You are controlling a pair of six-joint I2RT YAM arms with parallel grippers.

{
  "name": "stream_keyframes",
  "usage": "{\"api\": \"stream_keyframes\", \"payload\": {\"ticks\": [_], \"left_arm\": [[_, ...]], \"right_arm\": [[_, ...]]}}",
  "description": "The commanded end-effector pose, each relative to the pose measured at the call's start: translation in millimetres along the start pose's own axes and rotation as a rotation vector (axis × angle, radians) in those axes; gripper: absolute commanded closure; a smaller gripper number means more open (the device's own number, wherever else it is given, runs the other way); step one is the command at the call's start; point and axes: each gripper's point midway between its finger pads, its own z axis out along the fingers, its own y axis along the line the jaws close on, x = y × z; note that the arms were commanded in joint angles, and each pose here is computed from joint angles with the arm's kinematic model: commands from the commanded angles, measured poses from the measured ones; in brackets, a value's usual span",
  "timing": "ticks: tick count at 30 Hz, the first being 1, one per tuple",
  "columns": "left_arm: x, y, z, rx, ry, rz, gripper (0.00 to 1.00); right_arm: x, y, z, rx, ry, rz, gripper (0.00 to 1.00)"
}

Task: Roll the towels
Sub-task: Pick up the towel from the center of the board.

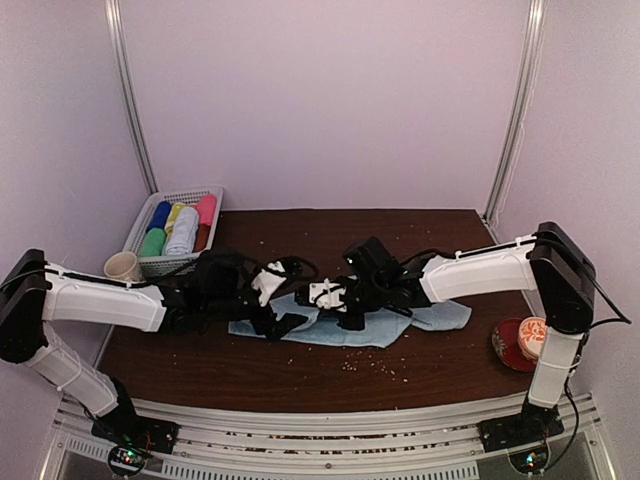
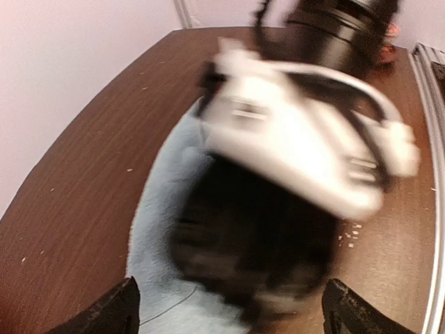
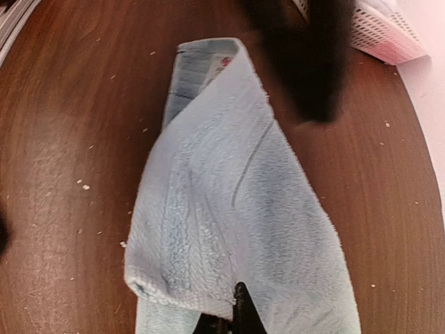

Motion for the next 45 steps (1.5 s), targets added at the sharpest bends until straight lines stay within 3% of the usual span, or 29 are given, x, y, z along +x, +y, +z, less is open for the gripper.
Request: {"api": "stream_keyframes", "payload": {"ticks": [1,4,10,13,18,35,45], "left_arm": [[-18,-23,1,0.053,-0.056,0.083,0.09],[-18,-18,5,0.033,-0.042,0.063,0.07],[-35,-19,2,0.037,-0.134,0.055,0.07],[-42,-16,6,0.025,-0.15,0.062,0.13],[-50,-16,19,0.036,-0.153,0.089,0.31],[-35,1,28,-0.061,-0.085,0.095,0.65],[-24,6,35,-0.087,-0.037,0.1,0.72]], "right_arm": [[-26,-46,-14,0.119,-0.095,0.1,1.0],[-27,-48,-19,0.103,-0.12,0.118,1.0],[-25,-47,-18,0.085,-0.121,0.126,1.0],[-25,-46,-16,0.075,-0.118,0.131,1.0],[-26,-43,-15,0.056,-0.122,0.139,1.0],[-25,-42,-15,0.037,-0.125,0.151,1.0],[-23,-42,-14,0.035,-0.12,0.155,1.0]]}}
